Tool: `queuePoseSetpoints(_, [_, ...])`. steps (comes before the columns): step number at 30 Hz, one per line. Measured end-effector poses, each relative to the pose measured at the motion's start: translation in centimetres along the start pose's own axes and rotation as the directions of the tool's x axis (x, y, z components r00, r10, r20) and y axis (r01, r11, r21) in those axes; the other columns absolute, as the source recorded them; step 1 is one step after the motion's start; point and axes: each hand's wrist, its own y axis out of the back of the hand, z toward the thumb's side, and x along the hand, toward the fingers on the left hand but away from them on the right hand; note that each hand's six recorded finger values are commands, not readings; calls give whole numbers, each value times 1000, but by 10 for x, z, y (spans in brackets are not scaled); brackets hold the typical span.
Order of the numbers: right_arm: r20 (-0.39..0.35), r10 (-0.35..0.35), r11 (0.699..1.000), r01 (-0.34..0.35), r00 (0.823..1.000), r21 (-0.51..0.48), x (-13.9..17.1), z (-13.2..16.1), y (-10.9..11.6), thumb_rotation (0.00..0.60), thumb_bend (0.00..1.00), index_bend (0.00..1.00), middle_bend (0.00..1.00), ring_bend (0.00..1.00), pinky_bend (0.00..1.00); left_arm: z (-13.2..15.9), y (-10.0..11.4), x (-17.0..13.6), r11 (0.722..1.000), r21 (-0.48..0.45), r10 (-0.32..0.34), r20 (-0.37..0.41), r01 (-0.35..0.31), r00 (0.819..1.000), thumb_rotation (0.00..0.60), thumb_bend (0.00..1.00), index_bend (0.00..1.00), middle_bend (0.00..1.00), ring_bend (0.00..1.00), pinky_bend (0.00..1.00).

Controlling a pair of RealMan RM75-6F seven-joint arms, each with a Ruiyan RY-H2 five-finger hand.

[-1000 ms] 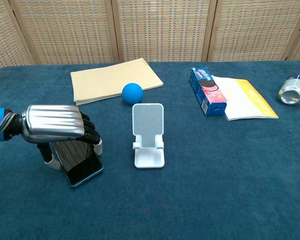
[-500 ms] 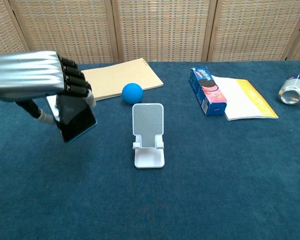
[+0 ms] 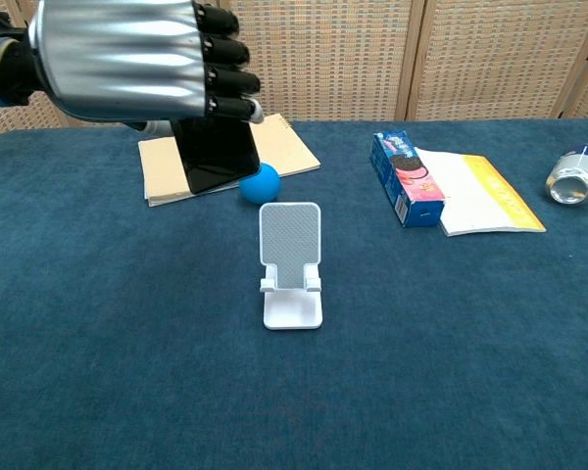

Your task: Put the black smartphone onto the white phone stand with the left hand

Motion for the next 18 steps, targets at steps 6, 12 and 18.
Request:
queuePoseSetpoints(6, [7, 4, 1000, -4, 1000, -5, -1, -3, 0, 600, 0, 0, 0, 0, 0, 15, 5, 27, 994, 107, -26, 113, 14, 993, 600, 0, 596, 523, 514, 382])
queuePoseSetpoints(12, [12, 6, 1000, -6, 1000, -13, -2, -5, 0, 600, 0, 0, 0, 0, 0, 35, 11, 50, 991, 134, -22, 192, -4, 981, 600, 0, 586, 508, 498, 367])
queuePoseSetpoints(18, [19, 13, 1000, -12, 1000, -17, -3, -7, -1, 600, 0, 0, 0, 0, 0, 55, 13, 67, 989, 146, -23, 262, -16, 965, 600, 0, 586, 508, 498, 367])
